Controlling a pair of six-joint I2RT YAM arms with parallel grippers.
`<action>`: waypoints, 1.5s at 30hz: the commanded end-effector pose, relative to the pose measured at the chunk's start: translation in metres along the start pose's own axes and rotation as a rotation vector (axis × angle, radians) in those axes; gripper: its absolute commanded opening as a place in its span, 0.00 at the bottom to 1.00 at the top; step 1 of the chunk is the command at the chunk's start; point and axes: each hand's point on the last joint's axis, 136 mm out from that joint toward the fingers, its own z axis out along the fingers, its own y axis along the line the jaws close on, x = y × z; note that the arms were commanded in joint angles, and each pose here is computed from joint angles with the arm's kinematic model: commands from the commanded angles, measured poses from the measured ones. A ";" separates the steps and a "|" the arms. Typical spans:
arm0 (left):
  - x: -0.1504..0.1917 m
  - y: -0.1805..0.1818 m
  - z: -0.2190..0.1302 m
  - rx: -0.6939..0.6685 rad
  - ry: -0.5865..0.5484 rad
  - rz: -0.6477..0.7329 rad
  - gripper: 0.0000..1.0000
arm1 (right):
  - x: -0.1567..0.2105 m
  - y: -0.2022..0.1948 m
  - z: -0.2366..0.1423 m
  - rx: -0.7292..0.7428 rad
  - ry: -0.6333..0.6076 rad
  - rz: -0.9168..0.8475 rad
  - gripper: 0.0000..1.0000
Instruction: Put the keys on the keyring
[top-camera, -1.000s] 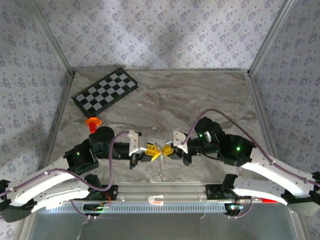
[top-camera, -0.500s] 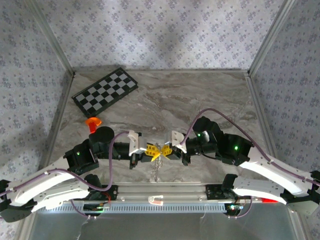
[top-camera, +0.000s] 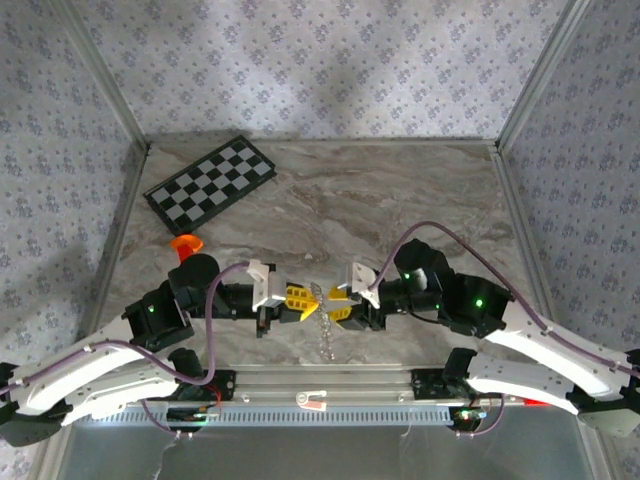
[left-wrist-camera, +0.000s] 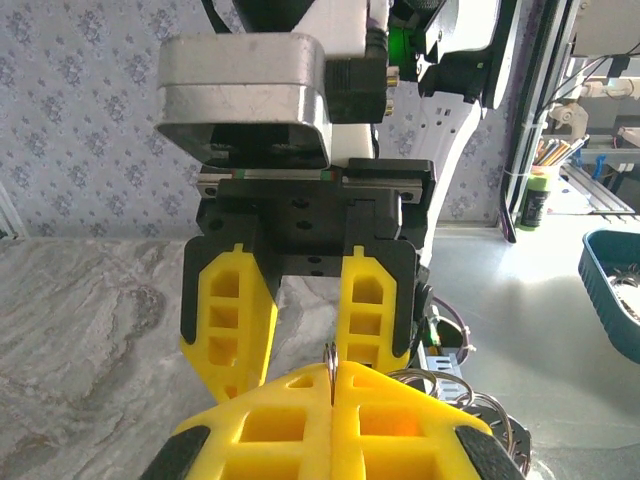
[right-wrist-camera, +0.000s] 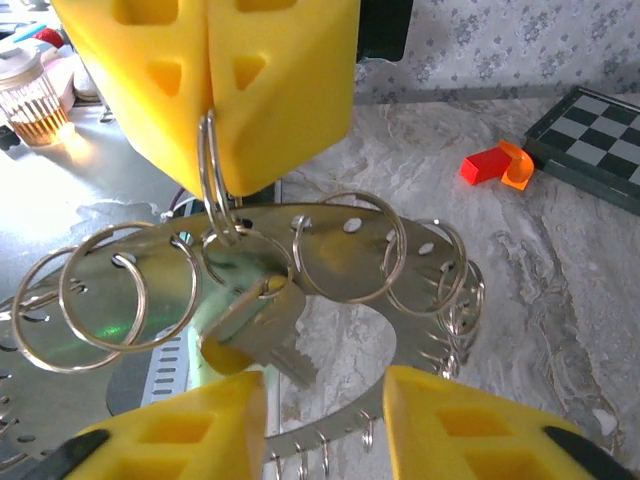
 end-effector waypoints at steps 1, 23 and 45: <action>-0.022 -0.005 -0.007 0.012 -0.080 0.030 0.00 | -0.004 0.002 -0.005 0.007 -0.049 0.014 0.43; -0.022 -0.004 -0.006 0.012 -0.086 0.020 0.00 | -0.015 0.012 -0.002 -0.035 -0.197 0.038 0.70; -0.022 -0.002 -0.006 0.000 -0.086 0.013 0.00 | -0.016 0.008 0.008 -0.033 -0.221 0.051 0.39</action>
